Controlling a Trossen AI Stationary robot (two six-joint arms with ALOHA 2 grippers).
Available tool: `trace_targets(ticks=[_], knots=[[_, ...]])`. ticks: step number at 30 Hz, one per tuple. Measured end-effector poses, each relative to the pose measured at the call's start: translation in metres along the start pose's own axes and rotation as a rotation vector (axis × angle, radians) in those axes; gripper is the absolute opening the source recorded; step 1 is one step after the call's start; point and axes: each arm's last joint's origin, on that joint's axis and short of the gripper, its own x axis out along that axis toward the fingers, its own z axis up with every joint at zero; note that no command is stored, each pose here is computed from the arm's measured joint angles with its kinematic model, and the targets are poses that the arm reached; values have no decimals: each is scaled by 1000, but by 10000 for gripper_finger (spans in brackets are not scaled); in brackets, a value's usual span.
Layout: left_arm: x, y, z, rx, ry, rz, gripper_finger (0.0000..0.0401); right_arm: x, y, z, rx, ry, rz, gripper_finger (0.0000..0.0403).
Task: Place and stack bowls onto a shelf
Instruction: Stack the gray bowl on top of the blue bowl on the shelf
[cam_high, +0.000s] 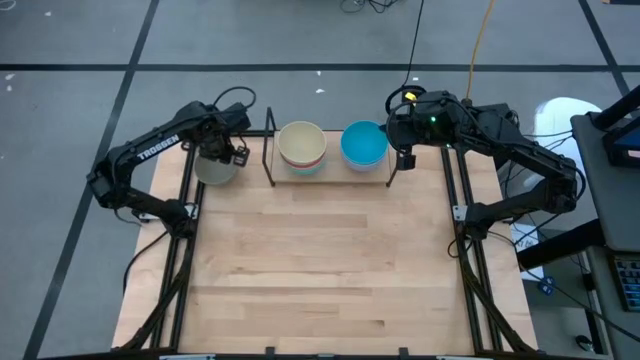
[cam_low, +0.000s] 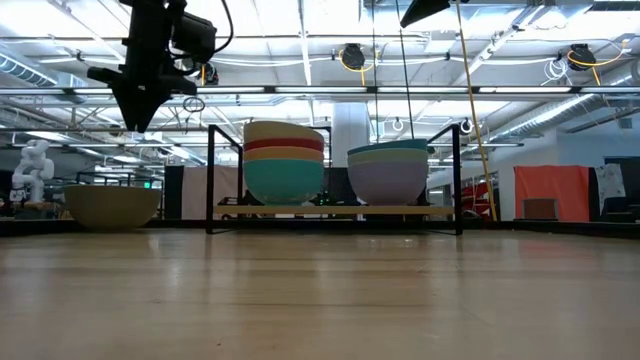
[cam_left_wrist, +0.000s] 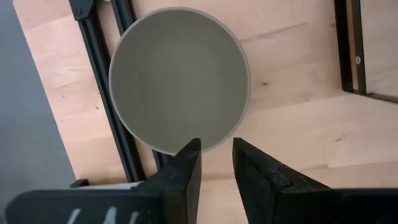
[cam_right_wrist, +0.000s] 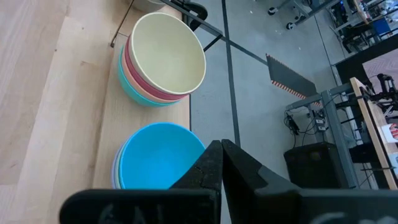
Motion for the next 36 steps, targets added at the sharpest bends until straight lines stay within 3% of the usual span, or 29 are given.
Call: trace_targets(ticks=[4,10,21,29,36], knots=[[0,-1,-1,22,-2,0,99,0,0,0,0,0,0,0],[2,-2,-2,-74,4,4,99,0,0,0,0,0,0,0],[46,-3,-16,-92,105,77,99,0,0,0,-47,0,0,0],[58,-11,-20,-7,91,44,99,0,0,1,-46,-6,-5,0],[57,-19,-20,141,71,-26,99,0,-1,1,-45,-6,-6,0]])
